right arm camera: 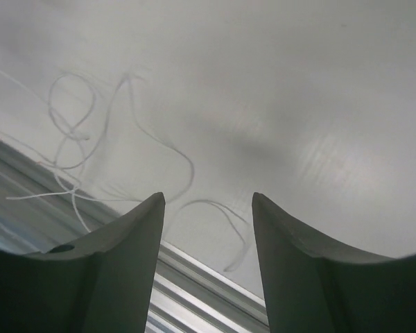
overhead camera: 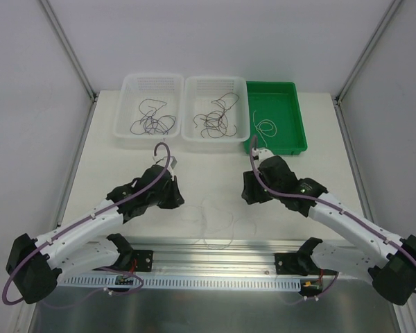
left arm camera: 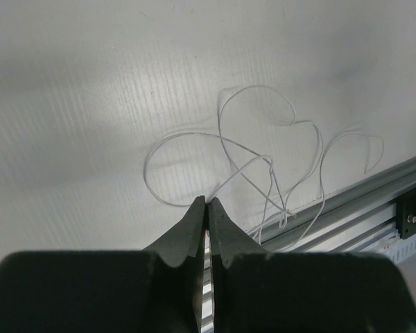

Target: Untangle the cables

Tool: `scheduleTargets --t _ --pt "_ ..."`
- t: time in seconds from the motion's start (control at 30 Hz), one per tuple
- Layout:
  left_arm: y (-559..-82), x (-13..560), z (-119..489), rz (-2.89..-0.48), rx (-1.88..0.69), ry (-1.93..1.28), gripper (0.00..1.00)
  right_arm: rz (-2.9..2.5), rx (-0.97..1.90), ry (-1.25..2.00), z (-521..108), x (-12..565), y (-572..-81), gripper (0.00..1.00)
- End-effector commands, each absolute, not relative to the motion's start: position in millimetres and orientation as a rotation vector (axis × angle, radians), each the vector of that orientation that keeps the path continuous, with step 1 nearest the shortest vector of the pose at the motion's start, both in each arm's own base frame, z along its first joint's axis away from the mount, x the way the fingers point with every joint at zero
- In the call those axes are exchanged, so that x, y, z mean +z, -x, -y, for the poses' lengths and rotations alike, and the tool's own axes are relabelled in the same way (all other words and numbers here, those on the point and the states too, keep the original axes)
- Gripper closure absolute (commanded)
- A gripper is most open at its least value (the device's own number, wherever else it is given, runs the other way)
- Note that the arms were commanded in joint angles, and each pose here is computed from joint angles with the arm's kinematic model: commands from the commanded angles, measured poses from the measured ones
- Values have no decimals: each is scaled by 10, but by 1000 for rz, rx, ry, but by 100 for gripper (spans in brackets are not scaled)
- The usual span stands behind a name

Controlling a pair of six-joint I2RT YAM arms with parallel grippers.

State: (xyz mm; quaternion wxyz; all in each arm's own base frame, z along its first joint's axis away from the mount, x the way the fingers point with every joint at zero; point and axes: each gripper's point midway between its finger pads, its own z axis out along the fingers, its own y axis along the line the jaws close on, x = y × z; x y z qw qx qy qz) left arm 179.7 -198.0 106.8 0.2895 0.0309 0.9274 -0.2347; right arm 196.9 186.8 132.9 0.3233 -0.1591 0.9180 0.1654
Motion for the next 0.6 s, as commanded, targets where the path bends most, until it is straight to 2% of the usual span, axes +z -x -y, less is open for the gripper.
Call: scheduleTargets --t 0.0,0.57 --pt "-1774 1113 2040 -2441 -691 -58 100 -2288 704 560 -2495 1530 -1907 43" --pt "-1745 1033 1969 -2435 -669 -47 100 -2400 812 766 -3376 612 -1993 45"
